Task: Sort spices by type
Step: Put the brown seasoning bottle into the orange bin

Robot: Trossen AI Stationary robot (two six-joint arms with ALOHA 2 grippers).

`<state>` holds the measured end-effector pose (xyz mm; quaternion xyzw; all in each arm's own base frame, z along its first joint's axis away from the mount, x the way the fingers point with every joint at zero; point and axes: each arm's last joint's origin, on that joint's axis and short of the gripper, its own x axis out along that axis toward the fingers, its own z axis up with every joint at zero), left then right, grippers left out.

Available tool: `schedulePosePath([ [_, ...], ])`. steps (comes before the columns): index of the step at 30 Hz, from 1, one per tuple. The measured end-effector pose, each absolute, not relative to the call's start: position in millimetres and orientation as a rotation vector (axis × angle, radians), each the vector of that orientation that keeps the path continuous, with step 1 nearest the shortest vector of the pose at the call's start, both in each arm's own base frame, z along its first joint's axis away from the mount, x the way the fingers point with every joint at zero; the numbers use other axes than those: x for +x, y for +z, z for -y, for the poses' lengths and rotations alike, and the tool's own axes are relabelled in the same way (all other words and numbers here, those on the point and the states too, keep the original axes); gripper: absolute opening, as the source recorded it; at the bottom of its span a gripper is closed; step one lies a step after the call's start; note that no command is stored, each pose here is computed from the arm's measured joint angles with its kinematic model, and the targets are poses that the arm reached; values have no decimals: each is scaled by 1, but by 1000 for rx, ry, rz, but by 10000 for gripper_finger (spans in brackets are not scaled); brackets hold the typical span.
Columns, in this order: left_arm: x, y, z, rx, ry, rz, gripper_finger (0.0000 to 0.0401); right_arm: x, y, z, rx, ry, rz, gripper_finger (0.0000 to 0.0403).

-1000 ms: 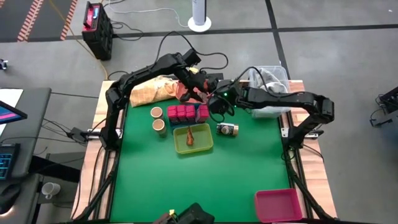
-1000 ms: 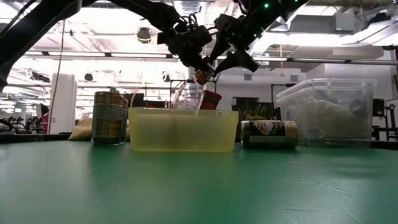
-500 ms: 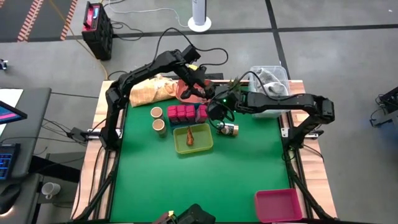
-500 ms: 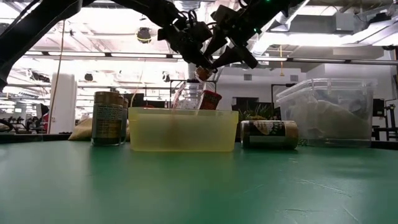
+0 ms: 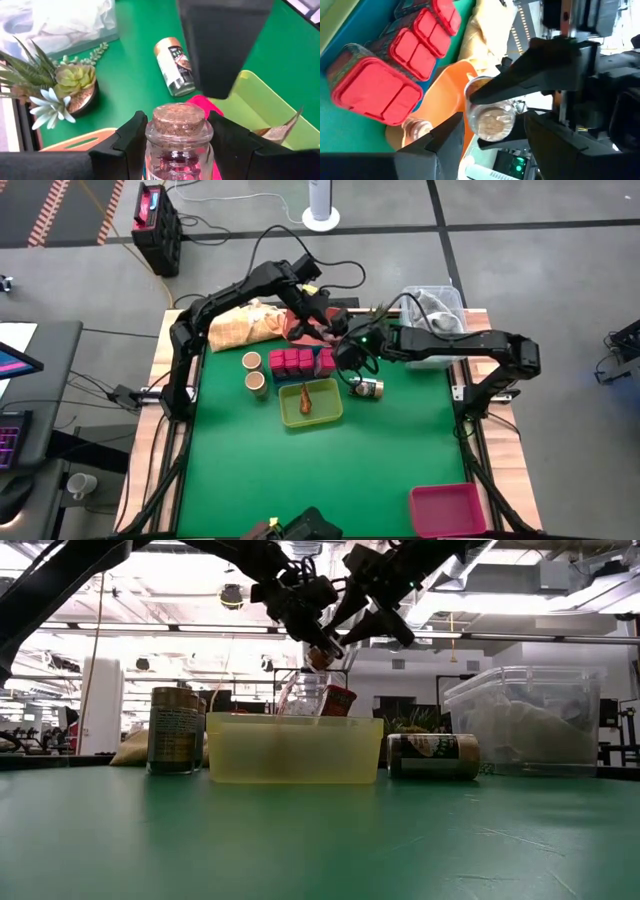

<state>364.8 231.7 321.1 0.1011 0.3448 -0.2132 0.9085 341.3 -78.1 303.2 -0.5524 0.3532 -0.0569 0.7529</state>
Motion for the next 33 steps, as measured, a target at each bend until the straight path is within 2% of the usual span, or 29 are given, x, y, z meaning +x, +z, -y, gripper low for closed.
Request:
schedulePosePath([
  [12, 373, 321, -218, 238, -478, -706, 177, 342, 303, 78, -1200, -121, -764, 245],
  [25, 376, 333, -213, 266, -473, -691, 177, 339, 299, 78, -1077, -125, -786, 247],
  [33, 377, 335, -210, 264, -489, -676, 177, 340, 299, 78, -1086, -128, -779, 310],
])
